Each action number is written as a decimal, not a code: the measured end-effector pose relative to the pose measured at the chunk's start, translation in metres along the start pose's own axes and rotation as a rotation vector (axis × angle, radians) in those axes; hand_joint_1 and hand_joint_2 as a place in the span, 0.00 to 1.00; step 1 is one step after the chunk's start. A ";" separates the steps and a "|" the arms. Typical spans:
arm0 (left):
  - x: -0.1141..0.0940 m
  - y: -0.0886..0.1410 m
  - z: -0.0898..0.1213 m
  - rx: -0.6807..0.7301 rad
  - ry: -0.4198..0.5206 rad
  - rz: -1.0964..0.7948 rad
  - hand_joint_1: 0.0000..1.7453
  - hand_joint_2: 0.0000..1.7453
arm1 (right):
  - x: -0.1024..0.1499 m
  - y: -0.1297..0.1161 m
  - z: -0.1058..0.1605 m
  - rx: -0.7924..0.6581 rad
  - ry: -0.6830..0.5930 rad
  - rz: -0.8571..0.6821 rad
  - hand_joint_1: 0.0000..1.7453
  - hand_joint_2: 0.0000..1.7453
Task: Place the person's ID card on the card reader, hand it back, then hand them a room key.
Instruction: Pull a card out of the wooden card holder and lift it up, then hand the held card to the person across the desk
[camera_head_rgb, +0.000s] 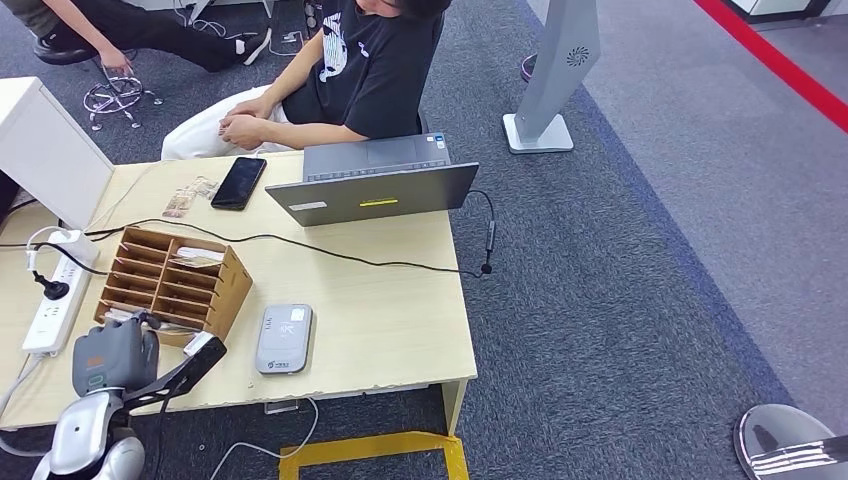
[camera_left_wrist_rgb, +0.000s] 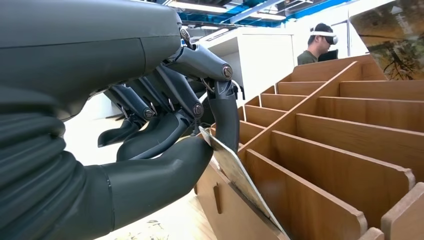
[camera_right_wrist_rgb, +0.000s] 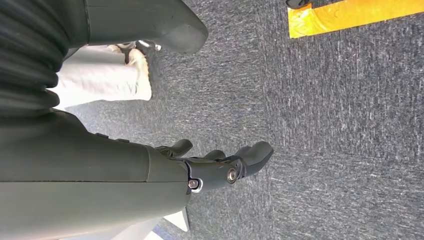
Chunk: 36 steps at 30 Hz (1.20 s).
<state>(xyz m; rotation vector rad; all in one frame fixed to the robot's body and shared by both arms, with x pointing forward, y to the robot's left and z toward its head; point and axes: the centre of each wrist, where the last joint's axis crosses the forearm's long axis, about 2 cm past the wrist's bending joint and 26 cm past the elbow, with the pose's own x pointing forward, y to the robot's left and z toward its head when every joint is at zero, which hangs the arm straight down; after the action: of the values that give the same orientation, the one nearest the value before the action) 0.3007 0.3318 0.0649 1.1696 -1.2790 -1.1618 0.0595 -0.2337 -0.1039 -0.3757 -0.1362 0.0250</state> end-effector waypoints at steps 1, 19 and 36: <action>0.000 0.000 0.000 0.008 0.003 0.004 1.00 1.00 | 0.000 0.000 0.000 -0.001 0.000 -0.001 0.00 1.00; -0.029 0.152 -0.027 0.698 -0.027 0.130 1.00 1.00 | -0.007 0.000 0.000 -0.007 0.010 -0.020 0.00 1.00; -0.086 0.202 -0.064 0.744 0.174 -0.103 1.00 1.00 | -0.007 -0.001 0.000 -0.023 -0.004 -0.001 0.00 1.00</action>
<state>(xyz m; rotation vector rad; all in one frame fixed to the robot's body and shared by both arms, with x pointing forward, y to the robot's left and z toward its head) 0.3611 0.4303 0.2626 1.8449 -1.5787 -0.6280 0.0531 -0.2353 -0.1047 -0.3988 -0.1409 0.0234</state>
